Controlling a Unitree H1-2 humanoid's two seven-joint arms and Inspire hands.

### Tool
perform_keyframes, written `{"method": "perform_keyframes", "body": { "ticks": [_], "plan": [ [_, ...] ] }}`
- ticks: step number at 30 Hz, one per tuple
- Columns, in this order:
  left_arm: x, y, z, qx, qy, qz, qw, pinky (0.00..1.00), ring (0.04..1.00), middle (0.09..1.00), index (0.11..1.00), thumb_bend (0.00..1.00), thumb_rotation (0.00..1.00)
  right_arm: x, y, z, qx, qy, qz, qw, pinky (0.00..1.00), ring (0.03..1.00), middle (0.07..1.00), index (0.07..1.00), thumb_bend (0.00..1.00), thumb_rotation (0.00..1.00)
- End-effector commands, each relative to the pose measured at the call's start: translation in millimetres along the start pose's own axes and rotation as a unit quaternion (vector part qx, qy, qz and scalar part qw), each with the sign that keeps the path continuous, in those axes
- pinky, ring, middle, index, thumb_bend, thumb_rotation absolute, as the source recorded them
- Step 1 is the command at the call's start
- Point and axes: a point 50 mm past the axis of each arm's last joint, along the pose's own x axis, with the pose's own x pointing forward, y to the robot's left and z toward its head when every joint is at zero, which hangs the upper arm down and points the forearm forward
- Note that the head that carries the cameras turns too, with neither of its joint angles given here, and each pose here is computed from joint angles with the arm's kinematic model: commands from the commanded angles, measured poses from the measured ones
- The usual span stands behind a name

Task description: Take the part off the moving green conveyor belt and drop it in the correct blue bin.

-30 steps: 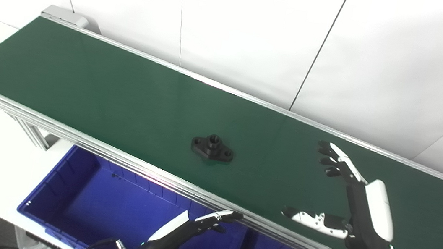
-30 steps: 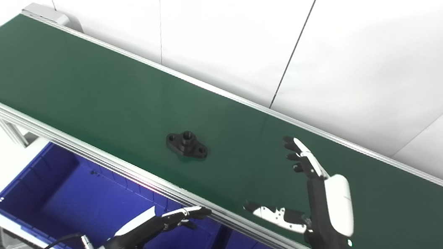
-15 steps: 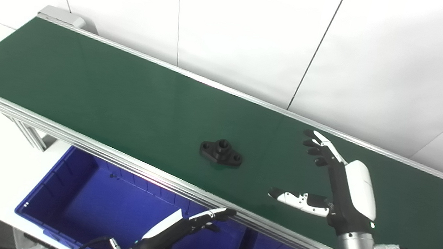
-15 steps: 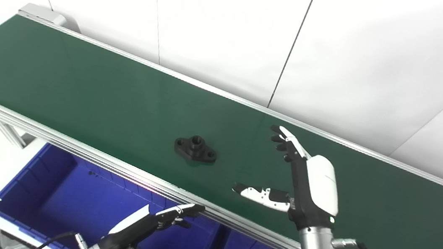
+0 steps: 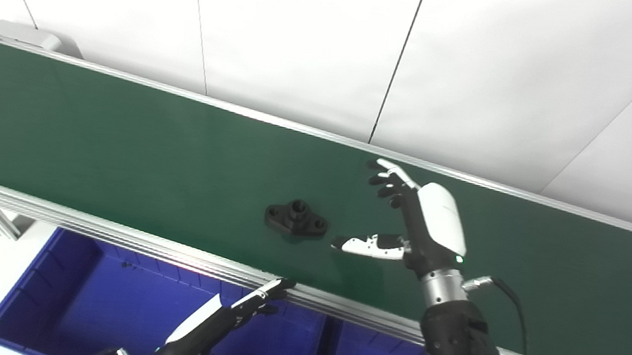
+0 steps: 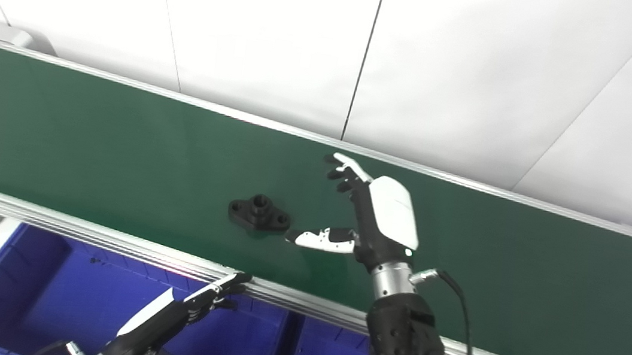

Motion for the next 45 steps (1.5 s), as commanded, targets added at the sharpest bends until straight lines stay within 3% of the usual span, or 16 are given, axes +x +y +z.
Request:
{"method": "perform_keyframes", "body": {
  "ticks": [1, 11, 14, 20, 26, 33, 38, 40, 42, 43, 45],
  "plan": [
    [-2, 10, 7, 0.004, -0.025, 0.005, 1.0, 0.92, 0.966, 1.0, 0.98, 0.97, 0.38, 17, -2, 12, 0.008, -0.011, -0.029, 0.999, 0.59, 0.66, 0.718, 0.819, 0.83, 0.27],
    [-10, 18, 3, -0.018, -0.019, 0.006, 1.0, 0.92, 0.981, 1.0, 0.991, 0.98, 0.39, 39, 17, -1, 0.014, 0.005, -0.014, 1.0, 0.55, 0.619, 0.686, 0.775, 0.78, 0.22],
    [-12, 21, 2, -0.016, -0.015, 0.005, 1.0, 0.91, 0.973, 1.0, 0.983, 0.98, 0.4, 41, 22, -6, 0.009, 0.011, -0.009, 1.0, 0.58, 0.642, 0.702, 0.756, 0.79, 0.18],
    [-17, 26, 1, -0.013, -0.01, -0.001, 1.0, 0.9, 0.963, 1.0, 0.974, 0.96, 0.39, 46, 29, -17, -0.014, 0.026, 0.017, 0.999, 0.63, 0.701, 0.751, 0.757, 0.79, 0.14],
    [-23, 29, 2, -0.01, -0.009, -0.011, 1.0, 0.94, 0.969, 0.995, 0.961, 0.94, 0.39, 44, 34, -22, -0.033, 0.033, 0.035, 0.998, 0.6, 0.679, 0.739, 0.746, 0.81, 0.09],
    [-28, 32, 1, -0.008, -0.005, -0.011, 1.0, 0.92, 0.96, 0.994, 0.956, 0.94, 0.4, 38, 44, -25, -0.035, 0.057, 0.08, 0.995, 0.6, 0.682, 0.741, 0.732, 0.79, 0.05],
    [-29, 35, 0, -0.011, -0.004, -0.008, 1.0, 0.91, 0.947, 0.991, 0.957, 0.95, 0.41, 35, 51, -31, -0.071, 0.054, 0.106, 0.99, 0.53, 0.619, 0.681, 0.696, 0.72, 0.0],
    [-30, 35, 0, -0.01, -0.003, -0.007, 1.0, 0.9, 0.942, 0.989, 0.958, 0.95, 0.41, 33, 53, -33, -0.078, 0.048, 0.113, 0.989, 0.42, 0.507, 0.521, 0.666, 0.59, 0.0],
    [-30, 36, 0, -0.01, -0.003, -0.005, 1.0, 0.89, 0.94, 0.988, 0.958, 0.95, 0.41, 30, 55, -34, -0.085, 0.038, 0.122, 0.988, 0.39, 0.476, 0.498, 0.656, 0.57, 0.0],
    [-30, 36, -1, -0.011, -0.003, -0.004, 1.0, 0.89, 0.938, 0.986, 0.956, 0.95, 0.41, 28, 56, -35, -0.089, 0.034, 0.126, 0.987, 0.35, 0.439, 0.491, 0.576, 0.55, 0.0],
    [-30, 36, -1, -0.016, -0.004, -0.003, 1.0, 0.9, 0.938, 0.983, 0.953, 0.94, 0.41, 25, 57, -36, -0.103, 0.03, 0.139, 0.984, 0.3, 0.383, 0.483, 0.508, 0.53, 0.0]
  ]
}}
